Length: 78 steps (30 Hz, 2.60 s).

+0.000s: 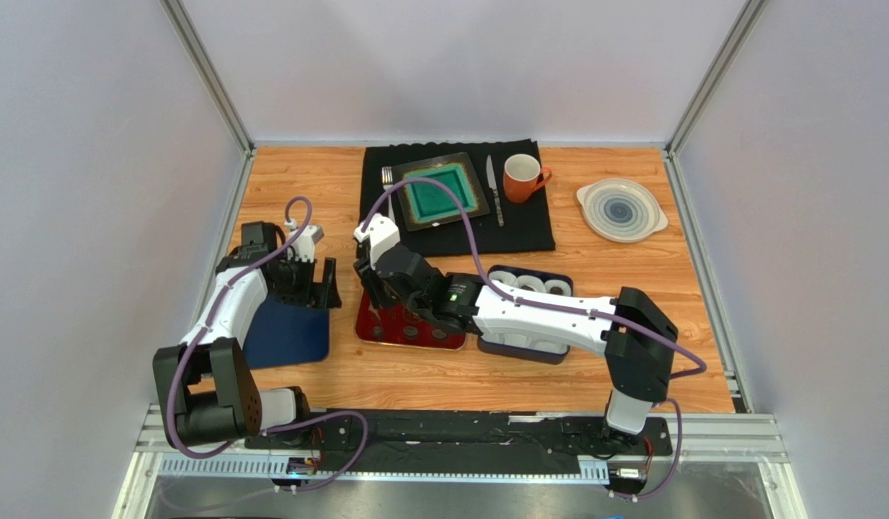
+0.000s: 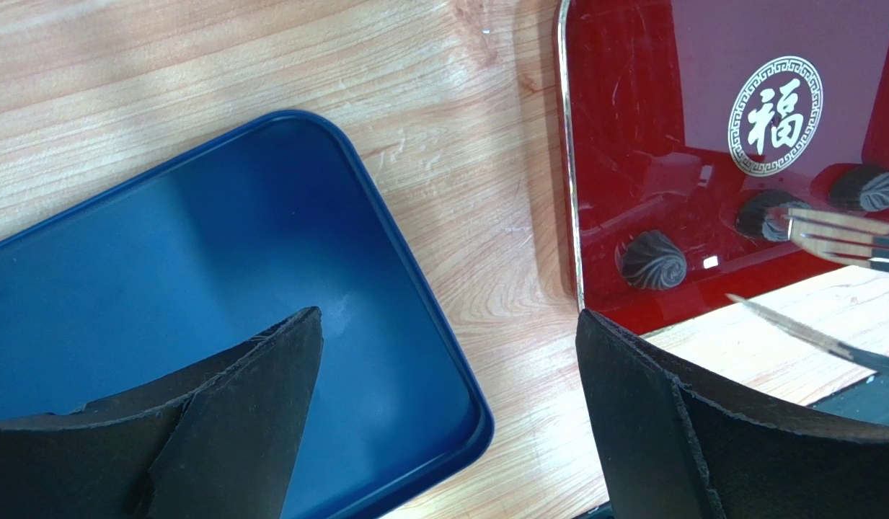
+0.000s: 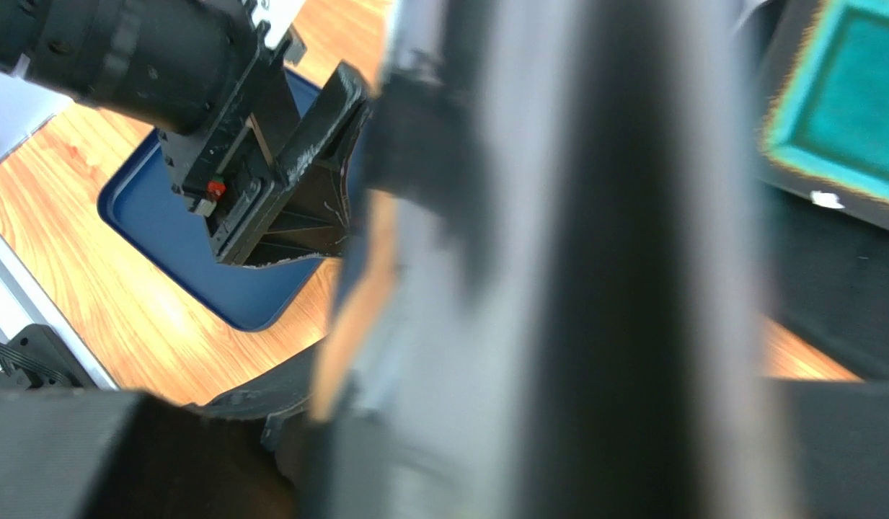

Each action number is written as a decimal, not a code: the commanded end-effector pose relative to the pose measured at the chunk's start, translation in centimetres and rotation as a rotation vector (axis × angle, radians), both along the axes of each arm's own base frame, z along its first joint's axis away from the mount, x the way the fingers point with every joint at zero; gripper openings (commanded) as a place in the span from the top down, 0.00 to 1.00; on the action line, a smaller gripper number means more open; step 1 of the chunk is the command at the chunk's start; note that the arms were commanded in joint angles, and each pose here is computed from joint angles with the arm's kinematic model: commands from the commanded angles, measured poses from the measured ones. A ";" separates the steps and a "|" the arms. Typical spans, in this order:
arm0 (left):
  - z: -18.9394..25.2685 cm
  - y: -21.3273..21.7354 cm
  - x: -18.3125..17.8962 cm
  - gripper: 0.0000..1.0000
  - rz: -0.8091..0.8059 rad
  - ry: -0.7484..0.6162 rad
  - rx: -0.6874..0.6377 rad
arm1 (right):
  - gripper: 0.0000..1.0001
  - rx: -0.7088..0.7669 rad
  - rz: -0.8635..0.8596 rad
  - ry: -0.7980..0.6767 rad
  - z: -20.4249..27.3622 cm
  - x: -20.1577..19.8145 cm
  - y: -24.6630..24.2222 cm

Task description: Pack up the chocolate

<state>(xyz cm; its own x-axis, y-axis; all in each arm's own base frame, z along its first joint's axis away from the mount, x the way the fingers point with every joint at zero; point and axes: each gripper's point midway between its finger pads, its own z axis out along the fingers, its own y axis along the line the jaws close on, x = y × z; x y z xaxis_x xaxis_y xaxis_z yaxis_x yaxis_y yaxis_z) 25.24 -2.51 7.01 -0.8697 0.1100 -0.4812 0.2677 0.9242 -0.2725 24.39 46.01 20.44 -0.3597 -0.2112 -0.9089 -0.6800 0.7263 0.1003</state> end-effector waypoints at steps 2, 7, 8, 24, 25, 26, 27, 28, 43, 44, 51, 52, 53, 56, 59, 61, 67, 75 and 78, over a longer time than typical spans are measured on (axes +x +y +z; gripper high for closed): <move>1.6 0.0 0.8 0.04 -0.016 -0.056 -0.015 | 0.57 0.096 0.028 -0.017 2.0 0.1 2.5; 1.7 -0.2 0.6 0.04 -0.016 -0.055 -0.032 | 0.56 0.101 0.035 0.005 1.1 0.1 3.3; 1.8 -0.1 0.7 0.04 -0.014 -0.059 -0.031 | 0.57 0.105 0.037 0.006 1.0 0.1 3.5; 2.4 -0.1 0.8 0.04 -0.017 -0.081 -0.031 | 0.56 0.056 0.039 0.044 -2.1 0.0 3.9; 2.4 -0.2 0.8 0.04 -0.018 -0.081 -0.032 | 0.56 0.050 0.035 0.045 -2.3 0.0 3.8; 2.4 -0.2 0.7 0.04 -0.020 -0.080 -0.032 | 0.56 0.046 0.033 0.048 -2.5 0.0 3.7; 2.5 -0.2 0.7 0.04 -0.021 -0.084 -0.033 | 0.56 0.041 0.031 0.050 -2.7 0.0 3.7; 2.5 -0.2 0.7 0.04 -0.021 -0.085 -0.033 | 0.56 0.035 0.031 0.052 -3.0 0.0 3.6; 2.9 -0.1 0.7 0.04 -0.021 -0.092 -0.029 | 0.71 0.030 -0.006 -0.017 -0.2 0.8 1.7; 2.9 -0.1 0.7 0.04 -0.022 -0.094 -0.027 | 0.71 0.043 -0.015 -0.036 1.0 1.1 1.1; 3.2 0.1 0.7 0.04 -0.021 -0.096 -0.024 | 0.74 0.092 -0.118 -0.096 5.8 2.1 -5.2; 3.2 0.2 0.8 0.04 -0.021 -0.100 -0.022 | 0.74 0.073 -0.138 -0.095 5.1 2.0 -6.6; 3.2 0.2 0.7 0.04 -0.021 -0.097 -0.023 | 0.74 0.074 -0.155 -0.099 5.5 2.1 -7.7; 3.4 0.2 0.9 0.04 -0.021 -0.102 -0.023 | 0.74 0.054 -0.219 -0.126 6.2 1.7 -11.9; 3.4 0.1 0.9 0.04 -0.022 -0.102 -0.028 | 0.74 0.053 -0.278 -0.136 6.8 0.9 -15.9; 3.4 0.1 0.9 0.04 -0.017 -0.099 -0.032 | 0.73 0.066 -0.316 -0.142 7.4 0.3 -18.2; 3.4 -0.2 0.9 0.04 -0.019 -0.097 -0.047 | 0.73 0.035 -0.382 -0.123 5.8 -0.7 -22.2; 3.7 -0.2 0.9 0.04 -0.019 -0.098 -0.048 | 0.73 0.020 -0.387 -0.068 3.7 -1.6 -23.2; 3.6 -0.3 0.8 0.04 -0.020 -0.097 -0.051 | 0.73 0.015 -0.387 -0.060 3.2 -1.6 -23.1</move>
<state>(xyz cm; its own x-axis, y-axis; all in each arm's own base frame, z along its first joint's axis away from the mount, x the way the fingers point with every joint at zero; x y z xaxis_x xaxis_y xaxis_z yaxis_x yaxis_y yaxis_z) 25.16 -2.72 8.78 -0.8525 0.0946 -0.5141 0.2830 0.9104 -0.3017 22.67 23.02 22.90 -0.3620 -0.1135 -0.9252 -0.3848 0.9222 0.0374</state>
